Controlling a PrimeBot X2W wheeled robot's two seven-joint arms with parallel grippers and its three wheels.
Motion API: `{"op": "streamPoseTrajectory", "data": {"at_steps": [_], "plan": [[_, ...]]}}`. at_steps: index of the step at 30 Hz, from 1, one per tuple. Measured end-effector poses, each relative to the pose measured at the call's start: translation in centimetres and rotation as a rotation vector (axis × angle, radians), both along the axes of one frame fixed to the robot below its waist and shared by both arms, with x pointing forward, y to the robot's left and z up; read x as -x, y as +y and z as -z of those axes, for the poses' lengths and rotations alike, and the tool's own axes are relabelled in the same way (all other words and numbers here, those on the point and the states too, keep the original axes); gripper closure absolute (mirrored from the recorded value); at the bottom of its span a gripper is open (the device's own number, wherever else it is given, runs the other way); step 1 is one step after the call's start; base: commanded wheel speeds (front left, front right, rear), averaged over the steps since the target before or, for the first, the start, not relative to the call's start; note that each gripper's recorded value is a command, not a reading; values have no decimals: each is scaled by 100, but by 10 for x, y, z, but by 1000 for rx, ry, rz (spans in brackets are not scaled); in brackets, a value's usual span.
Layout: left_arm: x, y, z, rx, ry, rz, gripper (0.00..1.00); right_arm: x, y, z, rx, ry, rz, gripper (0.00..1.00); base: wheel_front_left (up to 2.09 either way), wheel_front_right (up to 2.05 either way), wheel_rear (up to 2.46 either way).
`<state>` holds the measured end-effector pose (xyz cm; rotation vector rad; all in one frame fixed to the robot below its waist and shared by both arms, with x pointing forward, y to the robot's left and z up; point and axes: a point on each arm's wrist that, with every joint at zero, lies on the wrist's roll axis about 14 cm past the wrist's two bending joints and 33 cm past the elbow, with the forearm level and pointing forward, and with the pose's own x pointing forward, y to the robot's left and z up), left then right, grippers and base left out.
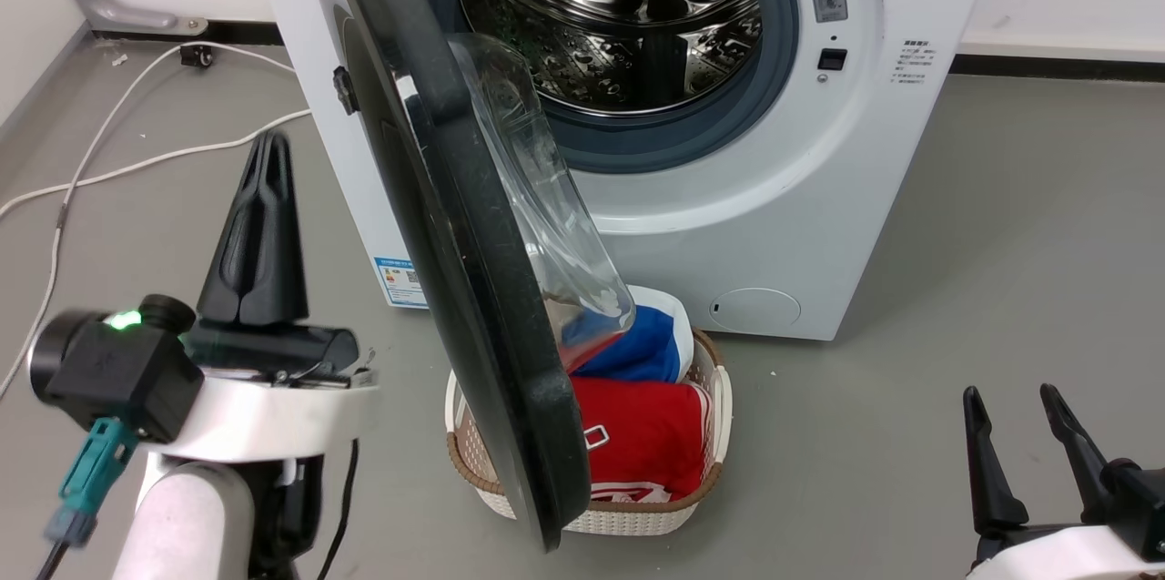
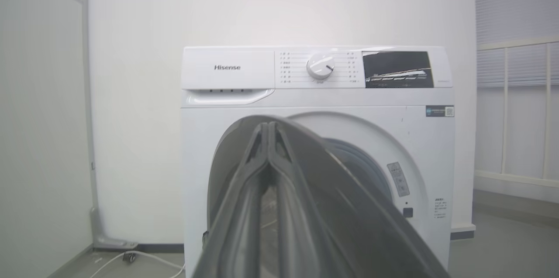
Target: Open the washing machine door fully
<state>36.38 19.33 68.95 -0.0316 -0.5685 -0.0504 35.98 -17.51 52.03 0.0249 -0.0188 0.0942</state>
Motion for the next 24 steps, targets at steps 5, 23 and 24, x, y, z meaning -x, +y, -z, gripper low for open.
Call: {"op": "streamPoseTrajectory", "data": {"at_steps": [5,23,24], "plan": [[25,-35,-55,-15,-171,109,100,-1,2,-1,-1,-3,-6,0,0,0,0],[68,-172,4,25,172,640,100,-1,11,9,-22,24,-31,0,0,0,0],[68,-177,15,24,216,657,100,-1,12,10,-21,29,-34,0,0,0,0]]}}
